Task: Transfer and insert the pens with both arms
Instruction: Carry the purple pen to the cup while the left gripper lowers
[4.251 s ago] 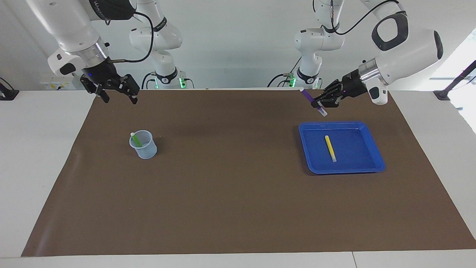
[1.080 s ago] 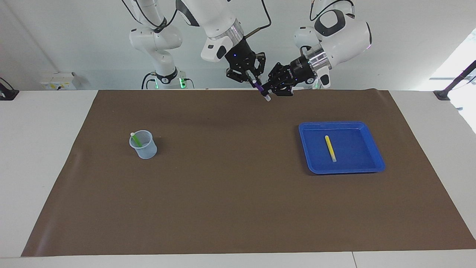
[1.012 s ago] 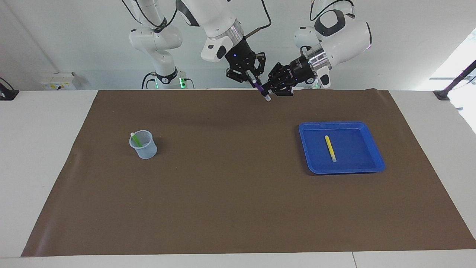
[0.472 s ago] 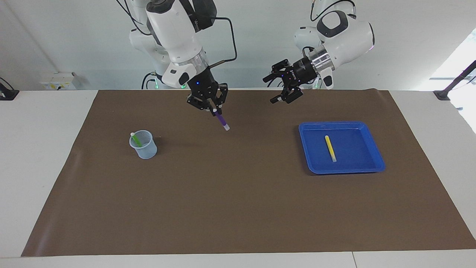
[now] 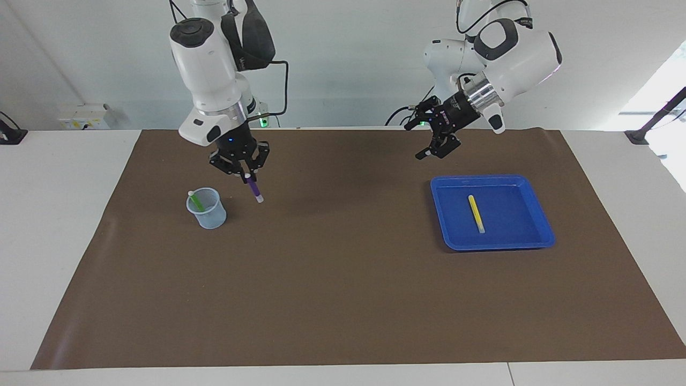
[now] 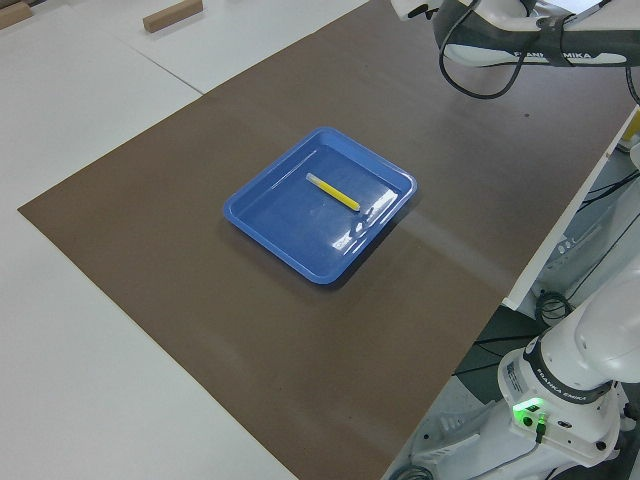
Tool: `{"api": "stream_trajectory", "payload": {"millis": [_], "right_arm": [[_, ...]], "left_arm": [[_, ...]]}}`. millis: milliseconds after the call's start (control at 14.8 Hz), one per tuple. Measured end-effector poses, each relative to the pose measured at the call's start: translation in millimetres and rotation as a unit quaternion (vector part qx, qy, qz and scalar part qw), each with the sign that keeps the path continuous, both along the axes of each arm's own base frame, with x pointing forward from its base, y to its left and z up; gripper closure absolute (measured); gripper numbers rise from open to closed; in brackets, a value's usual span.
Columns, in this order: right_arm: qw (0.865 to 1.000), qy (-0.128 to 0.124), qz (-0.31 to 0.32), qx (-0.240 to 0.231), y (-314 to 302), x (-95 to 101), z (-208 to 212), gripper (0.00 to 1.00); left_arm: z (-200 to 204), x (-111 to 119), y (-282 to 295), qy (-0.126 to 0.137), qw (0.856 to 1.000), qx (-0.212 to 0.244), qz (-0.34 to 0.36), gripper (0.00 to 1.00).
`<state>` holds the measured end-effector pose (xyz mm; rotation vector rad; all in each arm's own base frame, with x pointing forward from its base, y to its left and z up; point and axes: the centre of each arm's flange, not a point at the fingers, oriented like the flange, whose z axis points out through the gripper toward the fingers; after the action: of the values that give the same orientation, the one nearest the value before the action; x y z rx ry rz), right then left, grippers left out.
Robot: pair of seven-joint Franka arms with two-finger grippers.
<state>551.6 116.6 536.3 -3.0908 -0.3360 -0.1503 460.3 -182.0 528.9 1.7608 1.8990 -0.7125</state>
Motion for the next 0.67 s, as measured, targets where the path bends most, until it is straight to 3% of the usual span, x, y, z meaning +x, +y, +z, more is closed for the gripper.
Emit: {"api": "stream_trajectory", "payload": {"millis": [270, 472, 675], "right_arm": [[1.0, 0.013, 0.013, -0.012, -64, -9.2, -8, 0.81], [1.0, 0.027, 0.011, -0.011, -94, -22.9, -23, 0.81], [1.0, 0.009, 0.007, -0.009, -110, -32.8, -46, 0.81]], "left_arm": [[-4, 9, 37, -0.007, 0.998, 0.054, 0.009, 0.0], [-4, 17, 66, -0.015, 0.998, 0.06, 0.026, 0.0], [-5, 23, 95, -0.05, 0.996, 0.067, 0.005, 0.0]]}}
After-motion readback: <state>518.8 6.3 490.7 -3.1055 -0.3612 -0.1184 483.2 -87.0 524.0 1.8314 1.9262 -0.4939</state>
